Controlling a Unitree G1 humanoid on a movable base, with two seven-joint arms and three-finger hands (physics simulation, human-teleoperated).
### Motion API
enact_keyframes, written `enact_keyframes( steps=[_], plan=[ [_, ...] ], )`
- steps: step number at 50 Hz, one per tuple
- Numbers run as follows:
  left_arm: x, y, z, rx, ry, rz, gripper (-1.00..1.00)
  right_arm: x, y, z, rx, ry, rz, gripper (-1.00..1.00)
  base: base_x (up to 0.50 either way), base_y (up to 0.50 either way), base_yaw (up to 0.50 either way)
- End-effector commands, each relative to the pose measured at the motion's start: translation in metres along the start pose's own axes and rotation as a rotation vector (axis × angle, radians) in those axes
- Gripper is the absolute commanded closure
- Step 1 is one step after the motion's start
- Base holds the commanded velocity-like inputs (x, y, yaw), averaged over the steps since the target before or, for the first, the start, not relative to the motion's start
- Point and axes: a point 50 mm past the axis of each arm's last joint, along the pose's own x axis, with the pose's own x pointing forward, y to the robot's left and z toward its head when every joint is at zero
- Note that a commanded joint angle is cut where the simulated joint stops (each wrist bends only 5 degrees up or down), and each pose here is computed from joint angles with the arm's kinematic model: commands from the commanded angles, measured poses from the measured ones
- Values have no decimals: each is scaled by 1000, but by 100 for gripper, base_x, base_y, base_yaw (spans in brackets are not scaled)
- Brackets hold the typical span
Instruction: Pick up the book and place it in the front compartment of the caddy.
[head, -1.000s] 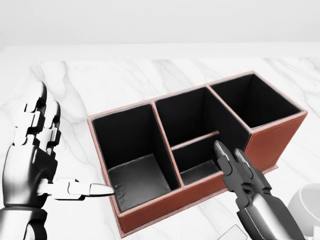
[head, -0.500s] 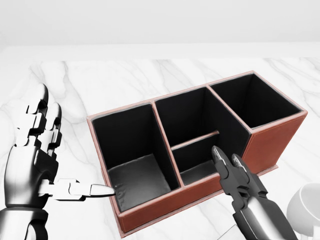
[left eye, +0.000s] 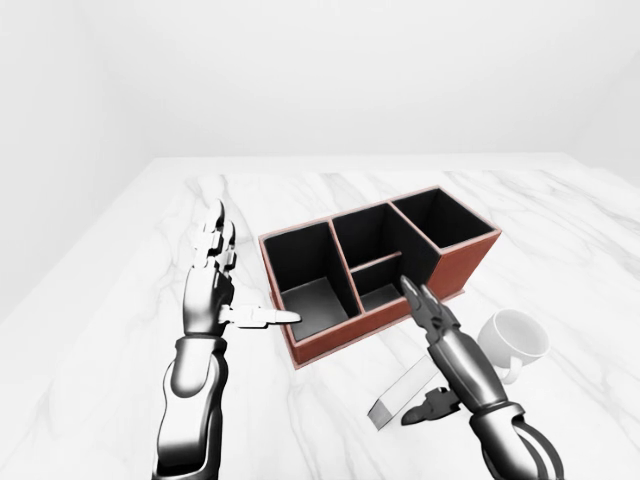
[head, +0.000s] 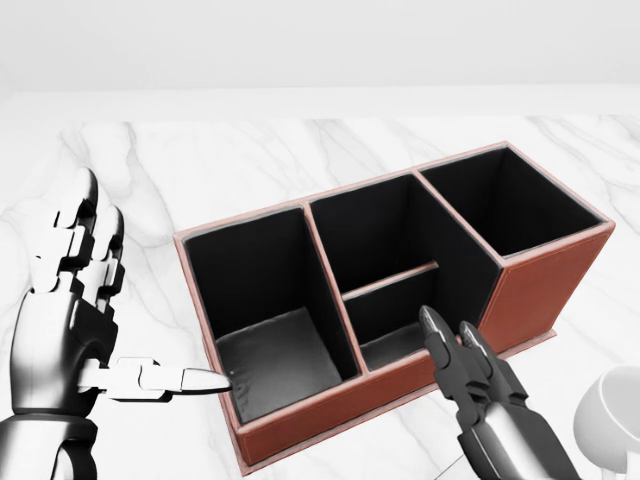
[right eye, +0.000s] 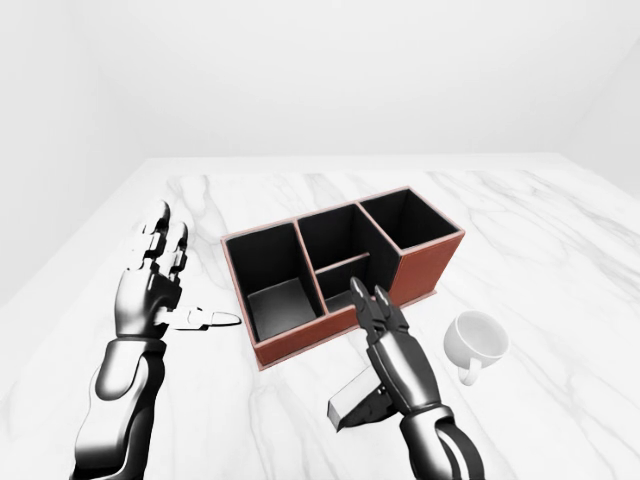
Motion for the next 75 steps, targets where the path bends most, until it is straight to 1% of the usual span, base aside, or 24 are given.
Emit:
enact_keyframes(
  steps=[1, 16, 26, 28, 36, 58, 65, 75],
  plan=[
    [0, 0, 1, 1, -6, -1, -100, 0, 6, -4, -6, 19, 10, -100, 0, 0, 0],
    [0, 0, 1, 0, -6, 0, -100, 1, 13, -9, -11, 40, 22, -100, 0, 0, 0],
    [0, 0, 1, 0, -6, 0, -100, 1, 15, -8, -15, 36, 27, -100, 0, 0, 0],
    [-1, 0, -2, 1, 11, 0, -100, 1, 16, -9, -16, 38, 28, -100, 0, 0, 0],
    [0, 0, -3, 0, 14, 2, -100, 2, 18, -9, -25, 37, 32, -100, 0, 0, 0],
    [0, 0, -3, 0, 11, 5, -100, 3, 25, -12, -37, 43, 47, -100, 0, 0, 0],
    [0, 0, -6, 0, 25, 5, -100, 2, 27, -9, -40, 36, 54, -100, 0, 0, 0],
    [0, 0, -5, 0, 22, 5, -100, -1, 32, -9, -56, 39, 60, -100, 0, 0, 0]
  ],
)
